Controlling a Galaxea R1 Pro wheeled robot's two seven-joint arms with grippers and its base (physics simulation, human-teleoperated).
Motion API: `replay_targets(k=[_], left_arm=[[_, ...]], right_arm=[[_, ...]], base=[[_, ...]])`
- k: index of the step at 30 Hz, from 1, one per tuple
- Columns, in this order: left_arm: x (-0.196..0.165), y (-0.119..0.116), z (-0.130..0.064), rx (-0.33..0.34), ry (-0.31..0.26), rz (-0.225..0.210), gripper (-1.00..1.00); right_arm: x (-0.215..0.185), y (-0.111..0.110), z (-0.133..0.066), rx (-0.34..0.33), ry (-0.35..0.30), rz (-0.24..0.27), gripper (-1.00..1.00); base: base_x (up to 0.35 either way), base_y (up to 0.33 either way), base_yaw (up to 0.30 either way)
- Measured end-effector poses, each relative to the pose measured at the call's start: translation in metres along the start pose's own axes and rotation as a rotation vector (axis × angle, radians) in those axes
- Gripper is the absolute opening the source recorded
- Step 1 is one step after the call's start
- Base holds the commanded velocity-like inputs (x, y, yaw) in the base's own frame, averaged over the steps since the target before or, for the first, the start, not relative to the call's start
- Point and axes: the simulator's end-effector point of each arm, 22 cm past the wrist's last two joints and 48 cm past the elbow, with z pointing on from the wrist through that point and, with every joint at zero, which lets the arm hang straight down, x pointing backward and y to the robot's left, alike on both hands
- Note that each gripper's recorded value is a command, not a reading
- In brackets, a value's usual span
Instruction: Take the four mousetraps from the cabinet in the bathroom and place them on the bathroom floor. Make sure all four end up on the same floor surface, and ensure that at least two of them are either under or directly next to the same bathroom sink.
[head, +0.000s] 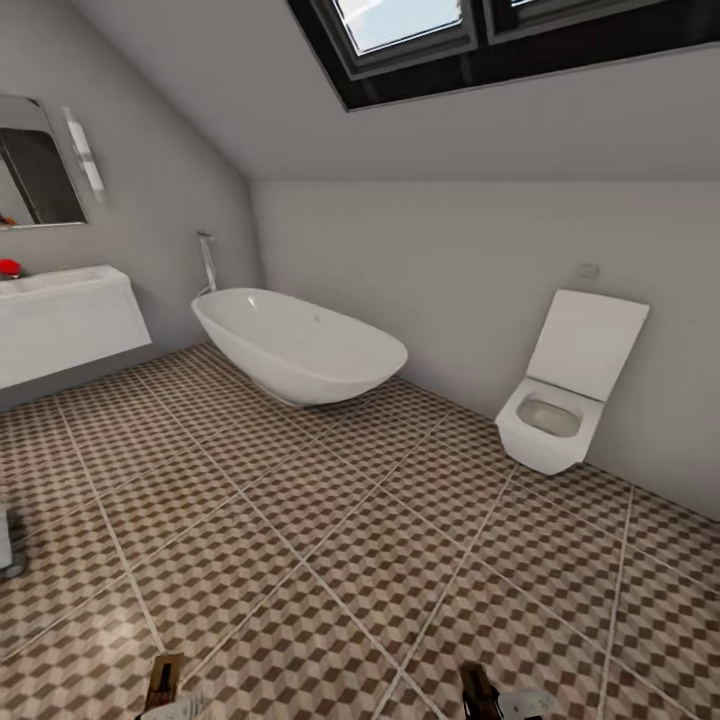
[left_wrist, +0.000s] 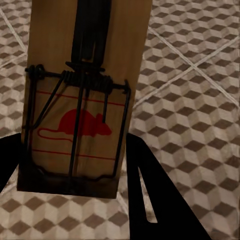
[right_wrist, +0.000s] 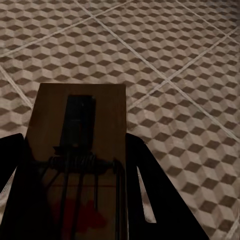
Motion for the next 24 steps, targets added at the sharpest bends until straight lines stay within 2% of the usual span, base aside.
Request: replay_targets(k=[5, 15, 24], left_arm=[[0.0009, 0.0101, -0.0015, -0.017, -0.008, 0.016, -1.0], [0.001, 0.0103, -0.0019, -0.018, -0.009, 0.019, -1.0], [0.001, 0.0106, -0.0022, -0.019, -0.009, 0.018, -1.0]], right_arm=[[-0.0002, 0.0, 0.0, 0.0, -0.001, 0.0, -1.0], [0.0002, 0.0, 0.0, 0.0, 0.001, 0.0, -1.0], [-0.0001, 0.0, -0.0003, 0.0, 0.0, 0.0, -1.0]], base=[[0.0, 0.0, 0.249], [0.005, 0.0, 0.249], [0.296, 0.0, 0.249]])
